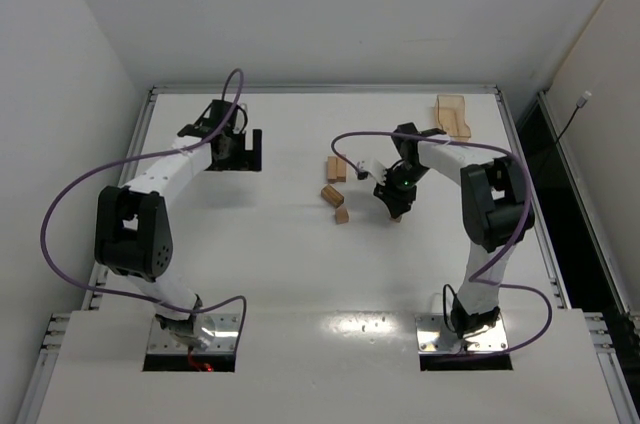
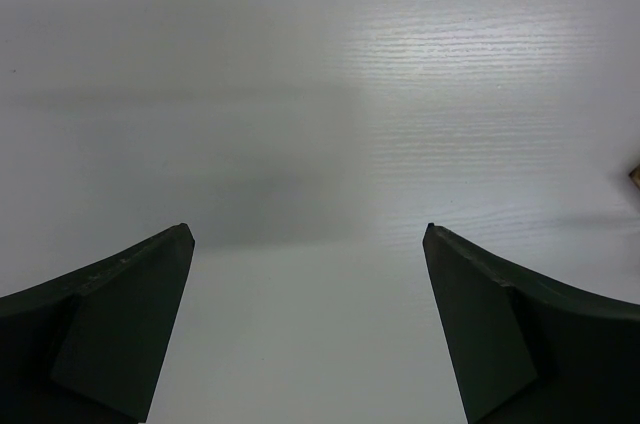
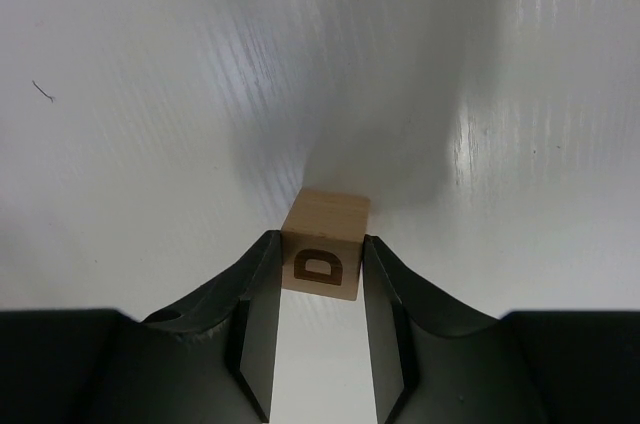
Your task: Build the wood block tower
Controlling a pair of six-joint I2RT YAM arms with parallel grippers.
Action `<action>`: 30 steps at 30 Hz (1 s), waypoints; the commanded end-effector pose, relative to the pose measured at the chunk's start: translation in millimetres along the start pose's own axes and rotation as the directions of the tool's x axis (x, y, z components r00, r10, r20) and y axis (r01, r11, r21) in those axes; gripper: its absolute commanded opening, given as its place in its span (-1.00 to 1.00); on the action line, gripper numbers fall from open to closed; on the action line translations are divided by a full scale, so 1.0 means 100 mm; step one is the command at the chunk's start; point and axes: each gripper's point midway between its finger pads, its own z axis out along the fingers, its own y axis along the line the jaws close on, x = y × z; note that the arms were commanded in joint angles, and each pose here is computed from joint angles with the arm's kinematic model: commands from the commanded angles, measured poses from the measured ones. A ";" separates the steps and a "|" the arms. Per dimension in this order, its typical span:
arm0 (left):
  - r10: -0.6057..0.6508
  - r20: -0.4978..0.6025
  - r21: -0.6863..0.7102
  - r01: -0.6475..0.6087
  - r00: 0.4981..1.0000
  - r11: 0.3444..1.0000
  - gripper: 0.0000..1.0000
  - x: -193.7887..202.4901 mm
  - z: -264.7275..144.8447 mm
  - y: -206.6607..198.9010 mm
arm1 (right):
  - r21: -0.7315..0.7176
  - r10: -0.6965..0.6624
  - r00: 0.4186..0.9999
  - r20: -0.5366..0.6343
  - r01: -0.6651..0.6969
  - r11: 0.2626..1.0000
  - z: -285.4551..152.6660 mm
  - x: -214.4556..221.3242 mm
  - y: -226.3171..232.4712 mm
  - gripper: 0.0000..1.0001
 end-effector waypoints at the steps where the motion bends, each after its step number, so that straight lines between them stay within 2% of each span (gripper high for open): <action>1: -0.017 0.057 0.011 0.017 0.998 1.000 0.99 -0.23 -0.06 0.00 | 0.009 -0.001 1.000 -0.013 0.001 1.000 -0.03 -0.03 -0.02 -0.88; 2: -0.017 0.057 0.011 0.017 0.998 1.000 0.99 -0.23 -0.06 0.00 | 0.003 0.019 1.000 -0.006 -0.019 1.000 -0.05 -0.05 -0.01 -0.99; 4: -0.017 0.057 0.011 0.017 0.998 1.000 0.99 -0.23 -0.06 0.00 | 0.011 0.068 0.997 0.033 -0.068 0.998 -0.17 -0.18 -0.06 -1.00; 5: -0.027 0.073 0.002 0.027 0.997 1.000 0.99 -0.26 -0.11 0.01 | 0.025 0.109 0.990 0.089 -0.112 0.993 -0.30 -0.36 -0.11 -1.00; 7: -0.061 0.106 -0.080 0.070 0.992 0.994 0.99 -0.27 -0.15 0.16 | 0.034 0.188 0.971 0.145 -0.195 0.980 -0.45 -0.54 -0.14 -1.00; 8: -0.084 0.127 -0.108 0.098 0.988 0.989 0.99 -0.26 -0.23 0.22 | 0.044 0.275 0.941 0.197 -0.289 0.956 -0.60 -0.70 -0.18 -1.00; 10: -0.106 0.174 -0.187 0.138 0.979 0.972 0.99 -0.28 -0.30 0.38 | 0.054 0.345 0.906 0.247 -0.368 0.928 -0.71 -0.88 -0.24 -1.00; 11: -0.124 0.190 -0.224 0.166 0.974 0.960 0.99 -0.27 -0.33 0.45 | 0.059 0.432 0.858 0.277 -0.464 0.884 -0.82 -0.97 -0.29 -1.00; 13: -0.146 0.213 -0.273 0.203 0.966 0.940 0.99 -0.26 -0.36 0.54 | 0.075 0.495 0.805 0.327 -0.545 0.835 -0.98 -1.12 -0.42 -1.00; 14: -0.161 0.237 -0.287 0.227 0.958 0.931 0.99 -0.29 -0.41 0.58 | 0.067 0.555 0.772 0.309 -0.600 0.797 -0.92 -1.12 -0.47 -1.00; 15: -0.168 0.241 -0.312 0.240 0.956 0.919 0.99 -0.26 -0.41 0.63 | 0.101 0.648 0.694 0.313 -0.703 0.704 -0.91 -1.12 -0.56 -1.00; 18: -0.173 0.256 -0.323 0.253 0.951 0.912 0.99 -0.29 -0.45 0.68 | 0.221 0.698 0.608 0.380 -0.792 0.569 -1.02 -1.14 -0.76 -1.00; 19: -0.174 0.265 -0.320 0.257 0.948 0.912 0.99 -0.30 -0.48 0.68 | 0.211 0.712 0.587 0.386 -0.808 0.551 -1.02 -1.15 -0.75 -1.00; 23: -0.163 0.253 -0.326 0.243 0.954 0.914 0.99 -0.28 -0.45 0.69 | 0.174 0.732 0.518 0.443 -0.850 0.496 -1.03 -1.35 -0.81 -1.00; 27: -0.156 0.245 -0.320 0.232 0.957 0.919 0.99 -0.30 -0.43 0.67 | 0.141 0.739 0.479 0.473 -0.870 0.473 -0.97 -1.56 -0.90 -1.00; 30: -0.155 0.237 -0.323 0.229 0.959 0.918 0.99 -0.28 -0.40 0.67 | 0.082 0.758 0.425 0.495 -0.891 0.446 -0.94 -1.74 -0.95 -1.00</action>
